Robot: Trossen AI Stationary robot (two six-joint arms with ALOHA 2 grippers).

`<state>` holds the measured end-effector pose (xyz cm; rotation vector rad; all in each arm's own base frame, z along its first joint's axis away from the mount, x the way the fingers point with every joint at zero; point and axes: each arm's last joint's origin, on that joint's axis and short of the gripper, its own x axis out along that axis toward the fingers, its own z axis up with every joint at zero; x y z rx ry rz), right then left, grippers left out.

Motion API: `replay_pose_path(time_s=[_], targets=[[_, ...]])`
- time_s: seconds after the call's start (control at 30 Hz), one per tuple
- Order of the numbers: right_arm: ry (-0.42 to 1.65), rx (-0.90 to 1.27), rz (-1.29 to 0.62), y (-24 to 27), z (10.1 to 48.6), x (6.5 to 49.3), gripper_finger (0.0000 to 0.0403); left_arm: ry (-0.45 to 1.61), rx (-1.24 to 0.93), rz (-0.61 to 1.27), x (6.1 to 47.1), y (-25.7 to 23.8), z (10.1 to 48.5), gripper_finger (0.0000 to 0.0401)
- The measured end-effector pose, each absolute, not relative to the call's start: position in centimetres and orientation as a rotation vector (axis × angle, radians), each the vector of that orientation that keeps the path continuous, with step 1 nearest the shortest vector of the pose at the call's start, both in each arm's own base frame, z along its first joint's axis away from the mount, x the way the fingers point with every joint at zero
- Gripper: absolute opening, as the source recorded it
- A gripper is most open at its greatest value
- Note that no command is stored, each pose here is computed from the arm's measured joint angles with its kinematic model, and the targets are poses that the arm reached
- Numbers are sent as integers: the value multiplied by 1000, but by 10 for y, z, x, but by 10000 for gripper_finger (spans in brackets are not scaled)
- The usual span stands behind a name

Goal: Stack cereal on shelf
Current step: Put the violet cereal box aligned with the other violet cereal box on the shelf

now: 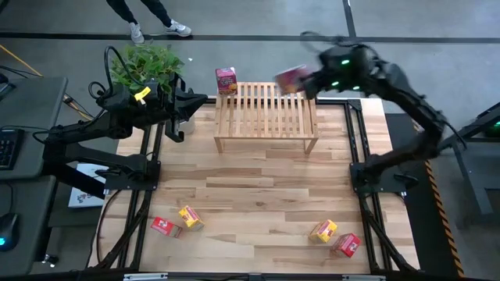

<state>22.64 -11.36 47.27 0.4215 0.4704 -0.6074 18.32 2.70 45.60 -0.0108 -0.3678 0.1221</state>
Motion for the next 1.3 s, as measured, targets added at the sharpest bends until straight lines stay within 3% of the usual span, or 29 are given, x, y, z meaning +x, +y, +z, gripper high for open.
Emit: replay_pose_path(time_s=[0.2, 0.43, 0.67, 0.87, 1.3], targets=[[536, 210, -327, -78, 475, 320, 112, -366, 24, 128, 183, 27, 456, 0], [603, 49, -278, -86, 452, 378, 112, -371, 9, 126, 183, 27, 456, 0], [708, -3, -316, -116, 413, 394, 112, -462, -27, 62, 180, 25, 464, 0], [694, -50, -328, -135, 401, 406, 112, -574, 11, -22, 174, 22, 474, 0], [752, -129, -355, -159, 386, 409, 139, -580, 11, -18, 174, 22, 475, 0]])
